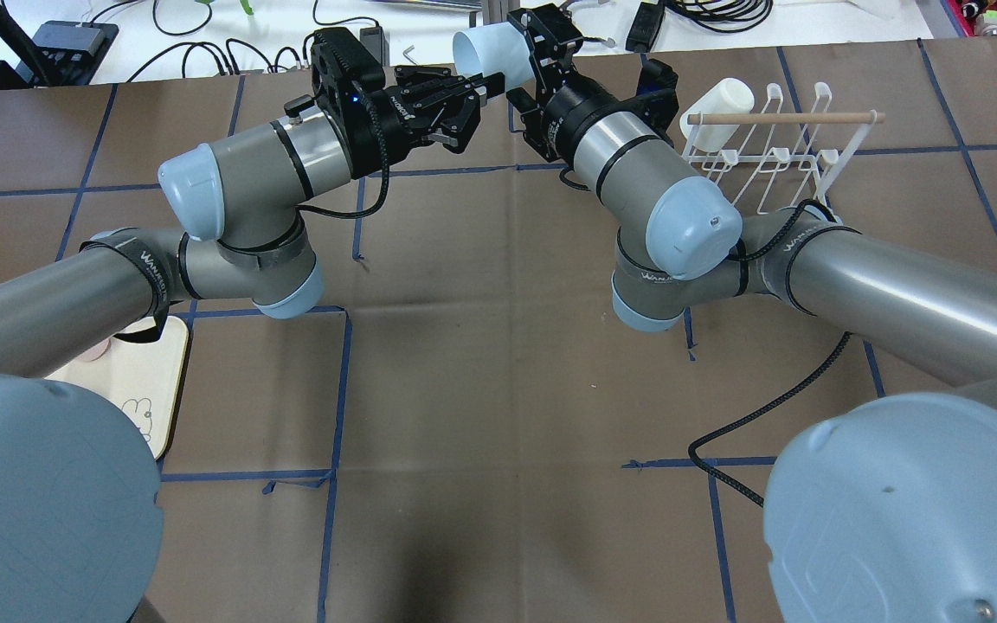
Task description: Transfer IKEA cup to right arm and place on rack
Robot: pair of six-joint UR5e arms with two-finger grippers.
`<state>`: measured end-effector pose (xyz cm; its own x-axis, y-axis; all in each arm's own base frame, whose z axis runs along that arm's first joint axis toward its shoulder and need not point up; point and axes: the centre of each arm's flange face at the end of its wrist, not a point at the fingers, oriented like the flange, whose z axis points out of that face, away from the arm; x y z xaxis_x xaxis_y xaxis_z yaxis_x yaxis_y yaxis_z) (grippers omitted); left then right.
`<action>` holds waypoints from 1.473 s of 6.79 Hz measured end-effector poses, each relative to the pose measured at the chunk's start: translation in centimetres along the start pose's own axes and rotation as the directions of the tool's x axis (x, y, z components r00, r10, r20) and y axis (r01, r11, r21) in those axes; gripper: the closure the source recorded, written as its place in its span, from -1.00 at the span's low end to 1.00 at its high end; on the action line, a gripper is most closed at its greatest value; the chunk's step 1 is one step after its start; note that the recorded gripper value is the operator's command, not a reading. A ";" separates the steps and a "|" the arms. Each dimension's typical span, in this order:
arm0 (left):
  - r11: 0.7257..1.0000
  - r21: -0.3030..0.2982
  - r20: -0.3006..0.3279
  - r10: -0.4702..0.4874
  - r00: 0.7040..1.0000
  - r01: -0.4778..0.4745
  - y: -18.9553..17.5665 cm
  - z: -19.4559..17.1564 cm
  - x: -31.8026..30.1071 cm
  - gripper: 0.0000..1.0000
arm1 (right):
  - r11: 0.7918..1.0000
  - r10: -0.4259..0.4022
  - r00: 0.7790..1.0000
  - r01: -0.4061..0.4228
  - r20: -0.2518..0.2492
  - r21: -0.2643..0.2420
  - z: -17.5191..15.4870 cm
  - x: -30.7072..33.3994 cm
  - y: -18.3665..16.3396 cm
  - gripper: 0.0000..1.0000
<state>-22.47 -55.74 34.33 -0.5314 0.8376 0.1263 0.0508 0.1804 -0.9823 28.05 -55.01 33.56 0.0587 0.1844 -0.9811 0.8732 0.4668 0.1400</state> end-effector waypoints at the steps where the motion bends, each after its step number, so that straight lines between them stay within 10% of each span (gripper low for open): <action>1: 1.000 0.000 0.000 -0.001 1.000 0.001 0.0 0.0 0.0 0.97 | 1.000 0.000 1.000 0.000 -0.001 -0.004 0.1 -0.1 0.2 -1.00; 7: 1.000 0.000 0.001 -0.002 1.000 0.002 0.0 0.0 0.0 0.86 | 1.000 -0.005 1.000 0.005 0.000 -0.008 0.3 -0.1 0.4 -0.11; 10: 1.000 0.001 0.004 0.001 1.000 -0.001 -0.1 -0.1 -0.1 -0.28 | 1.000 -0.006 1.000 0.006 -0.002 -0.009 0.3 0.0 0.4 -0.05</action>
<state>-22.38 -55.81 34.44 -0.5351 0.8355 0.1252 0.0502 0.1793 -0.9825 28.55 -55.05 33.60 0.0523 0.1835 -0.9816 0.8690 0.4760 0.1353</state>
